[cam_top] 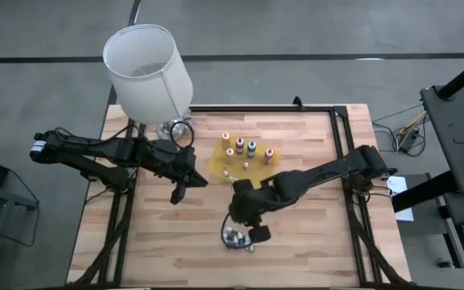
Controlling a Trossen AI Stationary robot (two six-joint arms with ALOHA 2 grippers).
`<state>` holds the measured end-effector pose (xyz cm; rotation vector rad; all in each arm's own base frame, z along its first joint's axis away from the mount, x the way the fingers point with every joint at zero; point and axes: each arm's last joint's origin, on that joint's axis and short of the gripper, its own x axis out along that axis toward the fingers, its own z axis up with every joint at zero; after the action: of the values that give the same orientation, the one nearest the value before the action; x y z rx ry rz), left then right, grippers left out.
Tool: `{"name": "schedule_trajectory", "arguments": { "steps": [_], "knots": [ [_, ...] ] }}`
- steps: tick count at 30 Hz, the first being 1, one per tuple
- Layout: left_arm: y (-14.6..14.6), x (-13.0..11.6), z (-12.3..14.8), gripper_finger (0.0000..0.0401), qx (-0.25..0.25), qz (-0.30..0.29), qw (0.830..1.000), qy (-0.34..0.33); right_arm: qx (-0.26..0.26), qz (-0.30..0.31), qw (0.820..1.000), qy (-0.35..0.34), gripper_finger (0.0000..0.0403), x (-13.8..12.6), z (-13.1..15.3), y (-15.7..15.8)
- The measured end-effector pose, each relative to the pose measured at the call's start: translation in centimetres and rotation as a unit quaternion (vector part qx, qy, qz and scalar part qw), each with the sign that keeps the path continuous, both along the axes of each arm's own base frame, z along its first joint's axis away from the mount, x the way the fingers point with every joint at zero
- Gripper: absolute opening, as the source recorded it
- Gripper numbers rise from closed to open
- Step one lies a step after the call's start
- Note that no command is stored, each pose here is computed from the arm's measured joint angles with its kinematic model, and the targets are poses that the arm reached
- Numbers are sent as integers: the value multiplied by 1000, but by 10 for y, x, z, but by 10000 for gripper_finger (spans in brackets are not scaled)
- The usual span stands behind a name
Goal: Pick & Place food coloring
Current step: Put the small purple food coloring bottle into the yellow bin
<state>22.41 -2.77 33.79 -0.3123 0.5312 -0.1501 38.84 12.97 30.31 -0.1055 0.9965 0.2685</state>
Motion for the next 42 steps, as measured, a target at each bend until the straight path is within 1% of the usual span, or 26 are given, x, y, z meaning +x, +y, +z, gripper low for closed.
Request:
{"name": "schedule_trajectory", "arguments": {
  "steps": [4, 8, 13, 17, 20, 24, 27, 32, 36, 39, 42],
  "knots": [
    [0, 2, 4, 2, 1, -3, 1000, -21, 49, -60, 997, -19, 68, -3, 33, -3],
    [0, 1, 12, 16, 26, -17, 999, -40, 79, -108, 991, -17, 68, -6, 59, -10],
    [0, 1, 25, 58, 73, -41, 994, -71, 111, -156, 981, -23, 68, -8, 79, -20],
    [0, 0, 33, 96, 110, -57, 988, -93, 131, -177, 975, -35, 68, -10, 94, -27],
    [-1, 3, 38, 116, 128, -68, 984, -102, 152, -191, 969, -37, 68, -11, 103, -34],
    [-4, 14, 43, 131, 145, -96, 979, -108, 189, -197, 961, -36, 68, -11, 112, -41],
    [-6, 23, 46, 133, 167, -112, 973, -111, 210, -197, 957, -27, 68, -11, 113, -46],
    [-7, 31, 54, 133, 196, -122, 967, -106, 218, -201, 955, -6, 68, -12, 111, -48],
    [-10, 33, 64, 133, 216, -134, 959, -125, 225, -215, 950, 5, 68, -13, 110, -50],
    [-15, 35, 69, 133, 236, -151, 950, -139, 232, -213, 949, 6, 68, -13, 111, -51],
    [-25, 37, 72, 133, 264, -179, 935, -153, 240, -213, 947, 9, 68, -12, 111, -52]
  ]
}}
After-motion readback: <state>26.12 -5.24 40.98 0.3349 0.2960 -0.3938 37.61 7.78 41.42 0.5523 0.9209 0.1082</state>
